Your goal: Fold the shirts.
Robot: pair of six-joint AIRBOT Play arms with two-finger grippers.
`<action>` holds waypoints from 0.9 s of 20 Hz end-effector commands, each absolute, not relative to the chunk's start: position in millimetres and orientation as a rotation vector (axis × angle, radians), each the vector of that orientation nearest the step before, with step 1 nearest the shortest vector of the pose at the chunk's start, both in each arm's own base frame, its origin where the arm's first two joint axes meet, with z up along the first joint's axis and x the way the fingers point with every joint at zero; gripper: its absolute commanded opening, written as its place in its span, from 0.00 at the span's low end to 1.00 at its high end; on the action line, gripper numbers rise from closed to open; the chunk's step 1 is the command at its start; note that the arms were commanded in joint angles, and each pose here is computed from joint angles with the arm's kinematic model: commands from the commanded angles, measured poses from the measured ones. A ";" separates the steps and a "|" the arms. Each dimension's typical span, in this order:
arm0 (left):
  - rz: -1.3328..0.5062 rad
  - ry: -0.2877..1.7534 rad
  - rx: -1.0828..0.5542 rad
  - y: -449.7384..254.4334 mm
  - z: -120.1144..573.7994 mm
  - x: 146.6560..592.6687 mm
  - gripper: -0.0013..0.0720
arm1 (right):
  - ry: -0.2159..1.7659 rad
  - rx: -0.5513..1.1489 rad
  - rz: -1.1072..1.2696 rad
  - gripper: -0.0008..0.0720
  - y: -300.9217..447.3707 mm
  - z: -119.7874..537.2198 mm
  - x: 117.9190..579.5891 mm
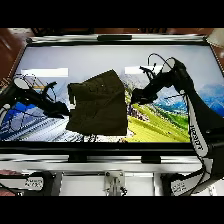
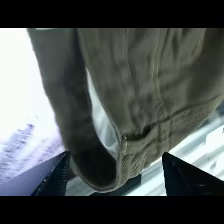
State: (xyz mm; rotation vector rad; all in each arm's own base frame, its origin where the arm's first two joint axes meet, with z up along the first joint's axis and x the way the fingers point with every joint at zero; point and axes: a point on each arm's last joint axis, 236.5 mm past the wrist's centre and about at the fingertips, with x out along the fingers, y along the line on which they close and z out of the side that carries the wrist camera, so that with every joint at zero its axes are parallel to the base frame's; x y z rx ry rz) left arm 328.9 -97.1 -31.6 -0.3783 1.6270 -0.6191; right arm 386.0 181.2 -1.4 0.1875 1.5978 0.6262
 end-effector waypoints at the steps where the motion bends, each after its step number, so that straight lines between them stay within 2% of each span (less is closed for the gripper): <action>1: -0.704 1.680 -0.346 -118.0 -58.1 294.3 0.91 | 1.711 0.174 0.662 0.83 190.9 -16.5 353.2; 2: -0.710 1.679 -0.334 -120.7 -64.8 291.0 0.83 | 1.722 0.173 0.663 0.83 192.4 -20.0 349.5; 4: -0.688 1.663 -0.329 -122.7 -76.4 292.9 0.25 | 1.740 0.177 0.658 0.83 191.3 -23.7 345.4; 5: -0.682 1.655 -0.329 -122.1 -77.9 295.2 0.10 | 1.741 0.179 0.656 0.83 191.3 -23.9 345.3; 7: -0.667 1.616 -0.352 -120.6 -75.4 304.4 0.09 | 1.748 0.189 0.642 0.83 191.2 -24.0 344.9; 11: -0.707 1.448 -0.499 -122.8 -40.0 330.7 0.09 | 1.815 0.241 0.616 0.83 192.2 -39.5 328.7; 12: -0.699 1.445 -0.503 -118.8 -38.7 329.9 0.09 | 1.837 0.287 0.617 0.91 197.1 -45.8 321.3; 13: -0.702 1.456 -0.512 -117.9 -38.9 324.5 0.09 | 1.855 0.339 0.627 0.93 203.6 -50.7 314.1; 18: -0.705 1.548 -0.566 -122.1 -58.2 287.2 0.09 | 1.883 0.614 0.604 0.93 231.9 -79.4 291.4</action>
